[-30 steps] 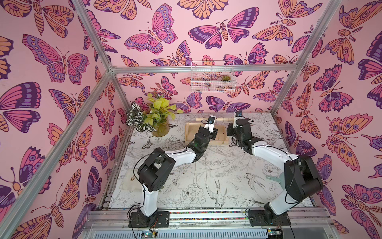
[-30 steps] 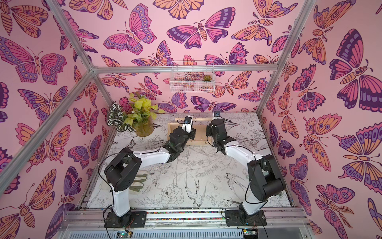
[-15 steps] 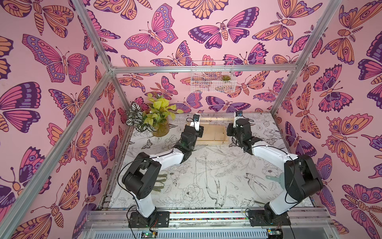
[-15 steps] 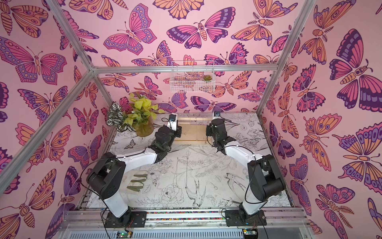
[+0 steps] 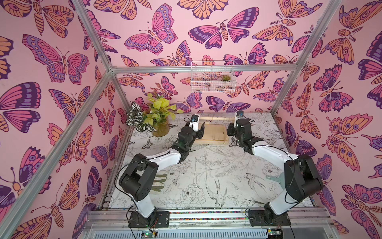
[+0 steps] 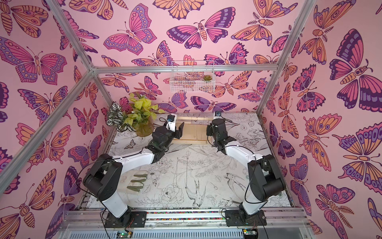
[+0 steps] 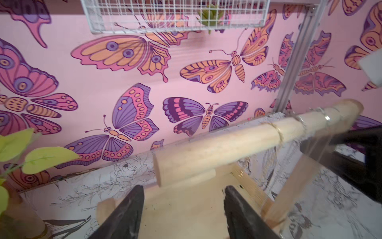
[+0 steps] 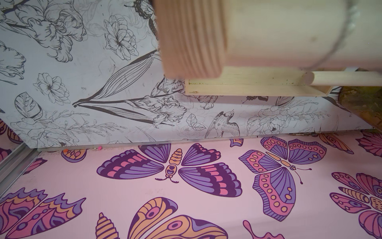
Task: Take the necklace off the jewelry display stand
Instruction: Take off the necklace from the stand.
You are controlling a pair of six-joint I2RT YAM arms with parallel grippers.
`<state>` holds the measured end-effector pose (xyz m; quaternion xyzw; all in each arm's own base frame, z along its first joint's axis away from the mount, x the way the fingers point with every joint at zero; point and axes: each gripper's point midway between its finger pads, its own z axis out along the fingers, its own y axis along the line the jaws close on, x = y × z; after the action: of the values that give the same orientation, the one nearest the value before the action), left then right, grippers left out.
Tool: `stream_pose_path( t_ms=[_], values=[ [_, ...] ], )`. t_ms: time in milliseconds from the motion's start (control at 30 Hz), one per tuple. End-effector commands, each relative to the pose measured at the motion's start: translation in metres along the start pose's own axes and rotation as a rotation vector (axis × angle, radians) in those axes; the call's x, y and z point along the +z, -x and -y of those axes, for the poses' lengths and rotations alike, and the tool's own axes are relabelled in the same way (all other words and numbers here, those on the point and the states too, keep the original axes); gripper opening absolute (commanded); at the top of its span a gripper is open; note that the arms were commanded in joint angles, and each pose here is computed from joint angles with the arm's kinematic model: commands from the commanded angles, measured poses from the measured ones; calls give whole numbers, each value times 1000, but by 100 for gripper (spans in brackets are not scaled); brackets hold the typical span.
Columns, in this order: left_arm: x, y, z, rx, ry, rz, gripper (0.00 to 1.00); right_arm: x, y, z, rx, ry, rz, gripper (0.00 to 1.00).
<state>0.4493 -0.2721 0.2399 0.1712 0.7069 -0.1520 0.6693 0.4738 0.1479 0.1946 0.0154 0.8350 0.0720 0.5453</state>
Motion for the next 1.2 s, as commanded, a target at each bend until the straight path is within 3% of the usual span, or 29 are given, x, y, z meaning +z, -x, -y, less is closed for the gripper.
stream_pose_path(
  t_ms=[0,167,367,567,867,1167],
  values=[
    [-3,-14,26,-55,-153,18,75,7,-70,10,-20,-25,-218,16],
    [3,-20,38,-87,-208,19,74,8,-71,10,-17,-26,-219,16],
    [12,-6,46,-88,-207,95,62,10,-71,10,-15,-24,-220,16],
    [21,3,70,-28,-221,132,58,9,-70,11,-14,-27,-218,16],
    [34,6,61,17,-69,89,48,8,-68,11,-9,-25,-214,16],
    [40,6,58,45,-31,68,45,9,-68,10,-10,-22,-213,16]
  ],
)
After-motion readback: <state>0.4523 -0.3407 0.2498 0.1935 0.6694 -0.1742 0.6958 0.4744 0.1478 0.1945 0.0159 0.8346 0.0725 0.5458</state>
